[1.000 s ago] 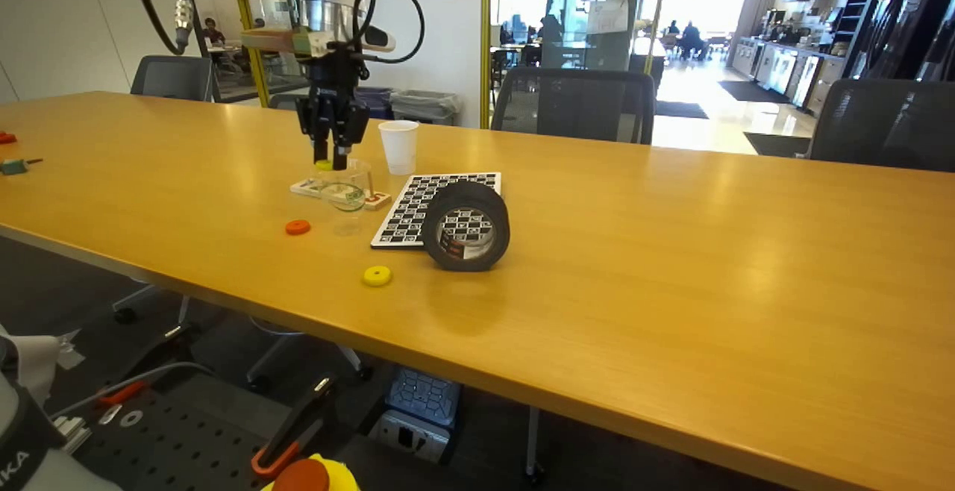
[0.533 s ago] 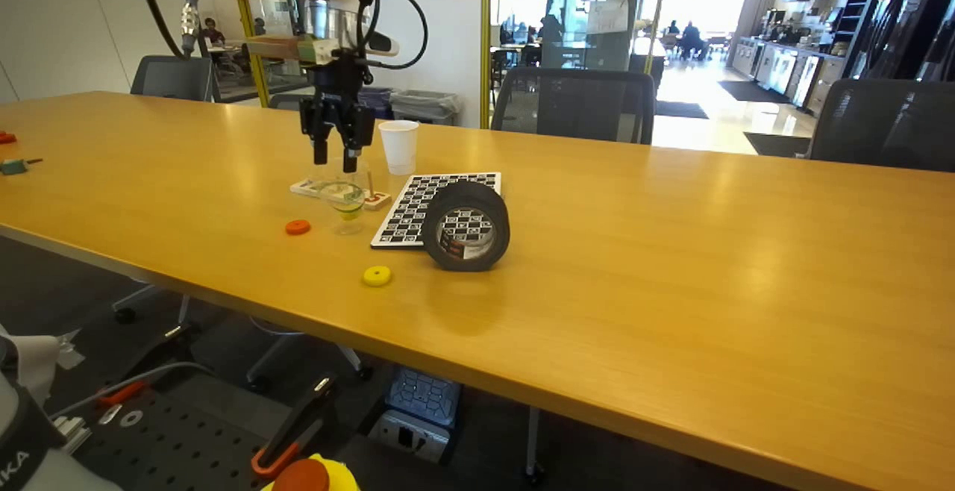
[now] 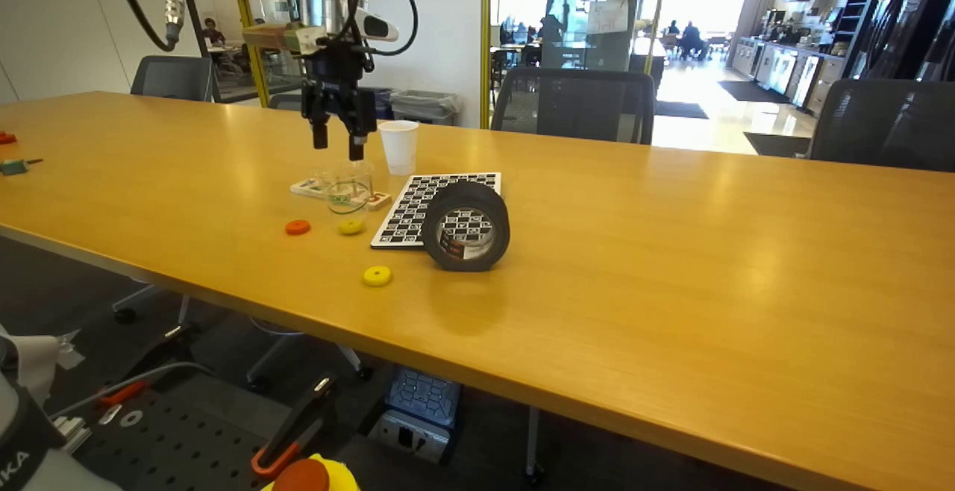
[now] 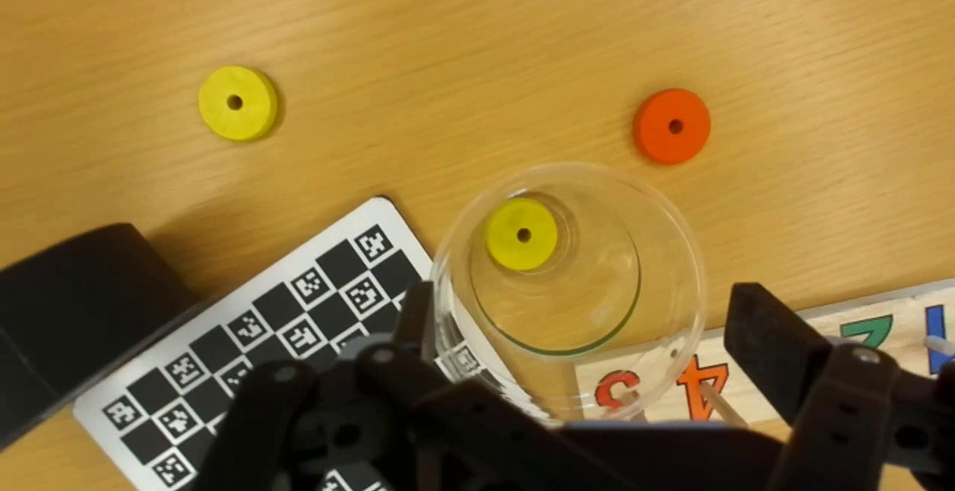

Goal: Put the orange circles inside the white cup and the yellow circles in the transparent cup.

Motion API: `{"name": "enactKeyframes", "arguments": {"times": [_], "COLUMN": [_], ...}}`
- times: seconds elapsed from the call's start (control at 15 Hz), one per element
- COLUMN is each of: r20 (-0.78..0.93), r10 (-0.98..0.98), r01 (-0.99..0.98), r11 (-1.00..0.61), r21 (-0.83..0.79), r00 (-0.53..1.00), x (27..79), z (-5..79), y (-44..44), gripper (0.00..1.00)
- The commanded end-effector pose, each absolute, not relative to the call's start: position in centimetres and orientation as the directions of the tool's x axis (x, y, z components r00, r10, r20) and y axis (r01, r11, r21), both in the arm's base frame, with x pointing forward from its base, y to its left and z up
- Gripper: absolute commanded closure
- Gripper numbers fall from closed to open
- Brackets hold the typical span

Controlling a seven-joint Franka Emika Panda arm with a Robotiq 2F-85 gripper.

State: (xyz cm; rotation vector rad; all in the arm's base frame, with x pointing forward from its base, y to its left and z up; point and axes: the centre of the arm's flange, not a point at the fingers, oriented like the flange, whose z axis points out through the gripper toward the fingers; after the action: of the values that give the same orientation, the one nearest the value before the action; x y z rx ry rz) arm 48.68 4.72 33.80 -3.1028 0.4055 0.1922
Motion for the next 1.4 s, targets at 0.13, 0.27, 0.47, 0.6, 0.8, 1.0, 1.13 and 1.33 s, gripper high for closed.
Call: {"name": "enactKeyframes", "arguments": {"times": [0.13, 0.27, 0.47, 0.6, 0.8, 1.0, 1.13, 1.33], "r20": [-0.082, -0.076, -0.062, -0.039, -0.012, 0.021, 0.028, 0.029], "r10": [-0.502, -0.550, -0.542, -0.510, -0.446, -0.401, -0.379, -0.358], "r01": [-0.499, -0.546, -0.537, -0.506, -0.443, -0.401, -0.379, -0.359], "r11": [-0.865, -0.835, -0.840, -0.858, -0.892, -0.914, -0.924, -0.933], "r21": [0.051, 0.069, 0.083, 0.086, 0.085, 0.060, 0.045, 0.031], "r00": [0.861, 0.832, 0.838, 0.859, 0.895, 0.916, 0.925, 0.933], "x": [41.6, 39.8, 38.3, 37.9, 38.0, 38.1, 38.7, 39.2], "z": [35.0, 34.2, 32.2, 30.8, 28.8, 27.2, 26.2, 24.5], "y": [1.8, 0.8, -0.9, -1.8, -2.8, -4.0, -4.8, -5.7], "gripper": [0.00, 0.00, 0.00, 0.00, 0.00, 0.00, 0.00, 0.00]}}
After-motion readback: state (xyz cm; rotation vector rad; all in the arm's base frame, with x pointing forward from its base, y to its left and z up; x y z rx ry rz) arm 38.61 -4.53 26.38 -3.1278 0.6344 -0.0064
